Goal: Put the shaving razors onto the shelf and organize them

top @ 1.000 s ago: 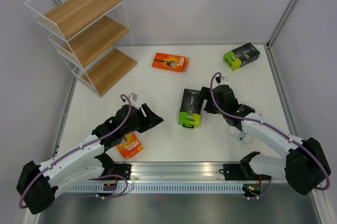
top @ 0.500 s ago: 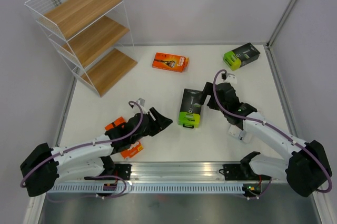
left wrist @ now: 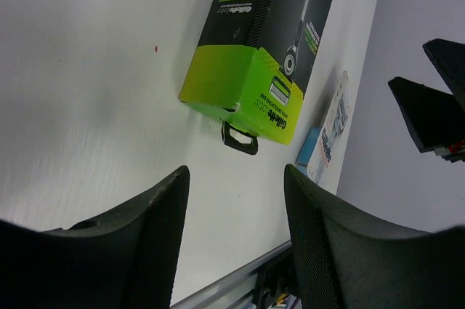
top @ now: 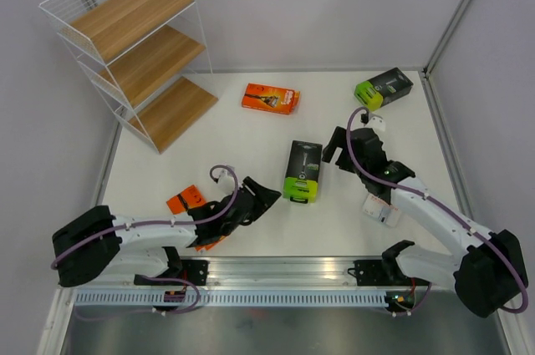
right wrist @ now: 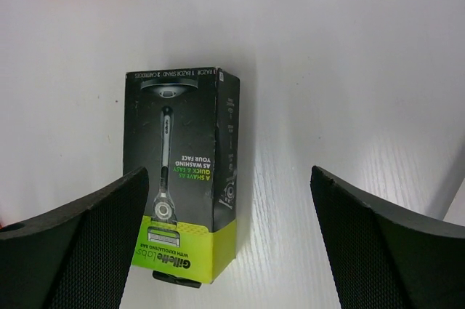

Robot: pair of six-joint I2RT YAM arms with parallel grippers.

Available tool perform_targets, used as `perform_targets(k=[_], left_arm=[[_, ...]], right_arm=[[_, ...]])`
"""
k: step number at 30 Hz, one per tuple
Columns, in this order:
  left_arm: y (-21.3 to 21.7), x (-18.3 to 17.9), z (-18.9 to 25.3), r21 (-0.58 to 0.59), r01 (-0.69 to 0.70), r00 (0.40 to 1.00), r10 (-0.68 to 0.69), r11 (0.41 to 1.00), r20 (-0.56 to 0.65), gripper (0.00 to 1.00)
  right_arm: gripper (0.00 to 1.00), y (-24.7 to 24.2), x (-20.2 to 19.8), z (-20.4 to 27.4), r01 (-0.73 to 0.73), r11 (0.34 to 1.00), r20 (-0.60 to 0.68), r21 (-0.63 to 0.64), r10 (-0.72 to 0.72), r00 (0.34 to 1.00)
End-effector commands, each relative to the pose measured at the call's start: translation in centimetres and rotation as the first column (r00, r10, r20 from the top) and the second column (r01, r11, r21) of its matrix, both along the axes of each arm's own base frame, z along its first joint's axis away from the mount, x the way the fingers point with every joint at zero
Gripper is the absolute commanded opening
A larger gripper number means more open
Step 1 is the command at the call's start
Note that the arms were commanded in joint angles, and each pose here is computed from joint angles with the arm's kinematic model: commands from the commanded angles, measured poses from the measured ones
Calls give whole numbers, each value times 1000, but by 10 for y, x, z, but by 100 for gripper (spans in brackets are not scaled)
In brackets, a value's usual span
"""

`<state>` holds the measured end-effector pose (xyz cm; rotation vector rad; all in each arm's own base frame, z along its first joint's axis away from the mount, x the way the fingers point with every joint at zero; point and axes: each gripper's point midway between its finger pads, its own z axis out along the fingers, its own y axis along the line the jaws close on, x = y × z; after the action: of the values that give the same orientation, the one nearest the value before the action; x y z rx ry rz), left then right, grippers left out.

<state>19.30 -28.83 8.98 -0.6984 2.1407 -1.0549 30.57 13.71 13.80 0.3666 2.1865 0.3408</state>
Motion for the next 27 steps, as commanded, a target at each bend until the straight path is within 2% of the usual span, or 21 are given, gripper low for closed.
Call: perform_targets(k=[1, 3, 7, 10, 16, 27], left_arm=[[-11, 10, 14, -98, -61, 998, 62, 993, 11, 60], [-19, 12, 17, -112, -52, 998, 55, 992, 20, 59], [-32, 11, -3, -110, -82, 996, 79, 990, -35, 50], [-43, 8, -6, -137, -90, 994, 81, 986, -69, 50], [-67, 17, -9, -117, -54, 998, 50, 992, -39, 51], [-80, 17, -26, -103, -41, 997, 34, 994, -69, 46]], right_arm=[[98, -2, -2, 14, 4, 1000, 43, 27, -5, 999], [98, -3, -3, 11, 10, 999, 45, 35, -11, 999], [98, -5, -1, 12, 27, 999, 40, 42, -29, 999], [98, -4, 1, 12, 25, 999, 38, 48, -27, 999], [98, -1, -1, 8, 13, 997, 20, 74, -14, 1000], [98, -8, -1, 6, 20, 997, 16, 72, -21, 1000]])
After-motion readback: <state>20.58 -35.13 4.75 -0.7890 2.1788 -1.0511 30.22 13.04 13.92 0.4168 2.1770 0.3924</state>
